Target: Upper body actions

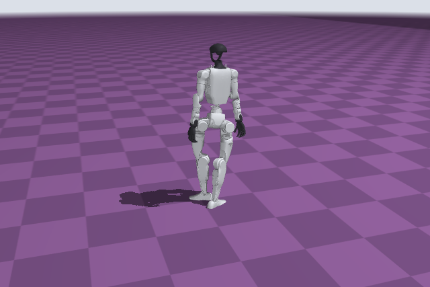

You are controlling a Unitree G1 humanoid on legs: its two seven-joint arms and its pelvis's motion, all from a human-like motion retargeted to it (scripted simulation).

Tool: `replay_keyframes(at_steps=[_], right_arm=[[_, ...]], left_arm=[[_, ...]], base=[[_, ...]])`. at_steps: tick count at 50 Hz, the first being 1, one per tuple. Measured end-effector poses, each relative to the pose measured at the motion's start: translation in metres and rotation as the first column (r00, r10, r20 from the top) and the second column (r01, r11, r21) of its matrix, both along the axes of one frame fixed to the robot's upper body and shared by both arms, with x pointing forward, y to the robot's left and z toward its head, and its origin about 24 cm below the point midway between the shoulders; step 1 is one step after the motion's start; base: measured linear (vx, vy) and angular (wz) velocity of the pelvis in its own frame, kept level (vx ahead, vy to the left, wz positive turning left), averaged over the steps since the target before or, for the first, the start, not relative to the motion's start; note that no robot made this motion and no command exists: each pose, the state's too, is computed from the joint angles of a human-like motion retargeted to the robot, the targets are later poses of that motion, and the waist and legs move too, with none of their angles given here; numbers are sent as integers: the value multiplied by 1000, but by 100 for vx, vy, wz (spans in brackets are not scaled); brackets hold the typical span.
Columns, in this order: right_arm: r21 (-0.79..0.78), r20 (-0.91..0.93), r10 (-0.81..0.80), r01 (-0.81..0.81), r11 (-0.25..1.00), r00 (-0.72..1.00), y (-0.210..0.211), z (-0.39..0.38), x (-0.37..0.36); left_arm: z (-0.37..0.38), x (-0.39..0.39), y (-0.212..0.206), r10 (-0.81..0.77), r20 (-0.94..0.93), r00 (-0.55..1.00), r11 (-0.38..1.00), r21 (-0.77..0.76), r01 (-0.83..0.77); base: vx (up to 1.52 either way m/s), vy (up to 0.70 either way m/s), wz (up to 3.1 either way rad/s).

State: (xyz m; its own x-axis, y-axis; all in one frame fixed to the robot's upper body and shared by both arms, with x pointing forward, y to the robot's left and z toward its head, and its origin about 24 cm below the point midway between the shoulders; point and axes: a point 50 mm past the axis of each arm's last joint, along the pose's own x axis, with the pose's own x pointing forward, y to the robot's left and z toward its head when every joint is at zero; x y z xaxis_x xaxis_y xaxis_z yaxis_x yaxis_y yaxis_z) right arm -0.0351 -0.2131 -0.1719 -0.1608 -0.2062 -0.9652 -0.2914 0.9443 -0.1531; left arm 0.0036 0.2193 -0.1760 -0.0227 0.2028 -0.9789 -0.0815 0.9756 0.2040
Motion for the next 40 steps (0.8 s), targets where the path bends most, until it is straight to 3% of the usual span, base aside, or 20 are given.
replay_keyframes(at_steps=[7,13,25,36,40], right_arm=[[76,177,56,-70,995,983,21,-7,47],[106,176,122,-142,984,977,27,-8,45],[122,106,37,-50,991,994,26,-7,25],[151,2,6,-7,988,1000,32,-5,1],[138,64,22,-31,990,998,34,-8,16]], left_arm=[[1,-49,-16,211,-123,970,977,8,-212],[4,-74,-34,260,-216,941,962,-19,-271],[-3,16,-25,-122,2,993,987,-104,121],[-3,8,-28,-172,-49,984,979,-123,165],[-2,-14,-29,-101,-110,989,993,-76,93]], base=[[49,-13,86],[45,-17,170],[-2,-32,222],[-2,-16,129],[-1,-6,61]])
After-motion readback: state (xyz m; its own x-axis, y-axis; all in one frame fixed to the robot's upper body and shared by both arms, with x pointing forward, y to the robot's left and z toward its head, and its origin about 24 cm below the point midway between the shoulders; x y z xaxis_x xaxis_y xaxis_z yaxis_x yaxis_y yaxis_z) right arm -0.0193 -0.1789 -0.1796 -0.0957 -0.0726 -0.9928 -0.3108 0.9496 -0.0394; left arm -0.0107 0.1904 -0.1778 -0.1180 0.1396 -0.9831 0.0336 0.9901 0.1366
